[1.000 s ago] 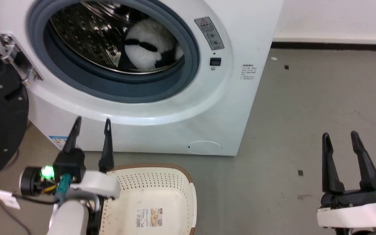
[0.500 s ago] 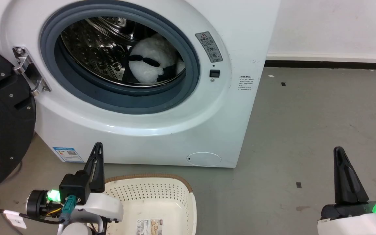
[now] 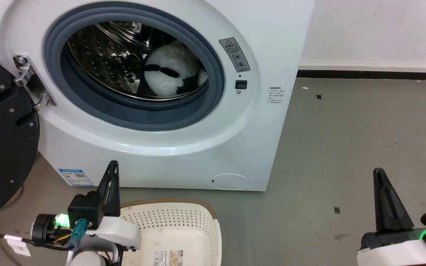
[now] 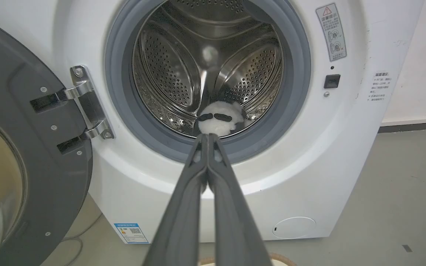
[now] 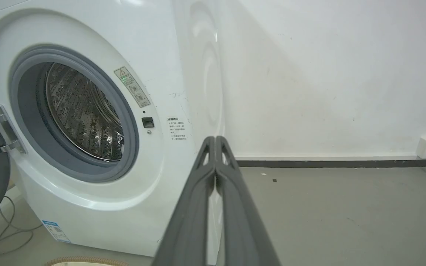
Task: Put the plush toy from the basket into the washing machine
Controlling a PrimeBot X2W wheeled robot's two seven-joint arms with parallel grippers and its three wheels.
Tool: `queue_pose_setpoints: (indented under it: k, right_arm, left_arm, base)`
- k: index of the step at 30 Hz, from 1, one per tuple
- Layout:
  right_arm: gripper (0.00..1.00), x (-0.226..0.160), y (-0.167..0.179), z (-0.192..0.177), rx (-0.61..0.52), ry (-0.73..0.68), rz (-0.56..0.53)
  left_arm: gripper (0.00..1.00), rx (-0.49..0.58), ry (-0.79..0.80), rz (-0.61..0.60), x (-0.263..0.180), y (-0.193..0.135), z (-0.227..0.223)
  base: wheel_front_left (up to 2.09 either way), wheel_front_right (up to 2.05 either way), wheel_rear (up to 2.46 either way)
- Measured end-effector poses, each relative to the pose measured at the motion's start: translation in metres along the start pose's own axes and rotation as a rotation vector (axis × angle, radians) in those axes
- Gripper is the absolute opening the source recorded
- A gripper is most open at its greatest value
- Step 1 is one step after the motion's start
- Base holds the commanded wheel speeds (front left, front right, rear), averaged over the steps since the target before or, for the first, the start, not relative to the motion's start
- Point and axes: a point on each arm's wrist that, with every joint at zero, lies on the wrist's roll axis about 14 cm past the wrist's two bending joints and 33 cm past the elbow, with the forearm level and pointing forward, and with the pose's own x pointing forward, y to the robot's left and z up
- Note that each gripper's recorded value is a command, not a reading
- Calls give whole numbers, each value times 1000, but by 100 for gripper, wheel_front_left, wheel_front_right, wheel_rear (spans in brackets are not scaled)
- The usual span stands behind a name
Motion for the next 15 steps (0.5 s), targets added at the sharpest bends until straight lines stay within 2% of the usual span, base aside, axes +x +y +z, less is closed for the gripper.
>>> queue_pose_setpoints:
  k: [15]
  right_arm:
    - [0,-2,1,-4,-19,33,6]
  left_arm:
    - [0,-5,15,-6,-3,-3,1]
  base:
    - [0,0,0]
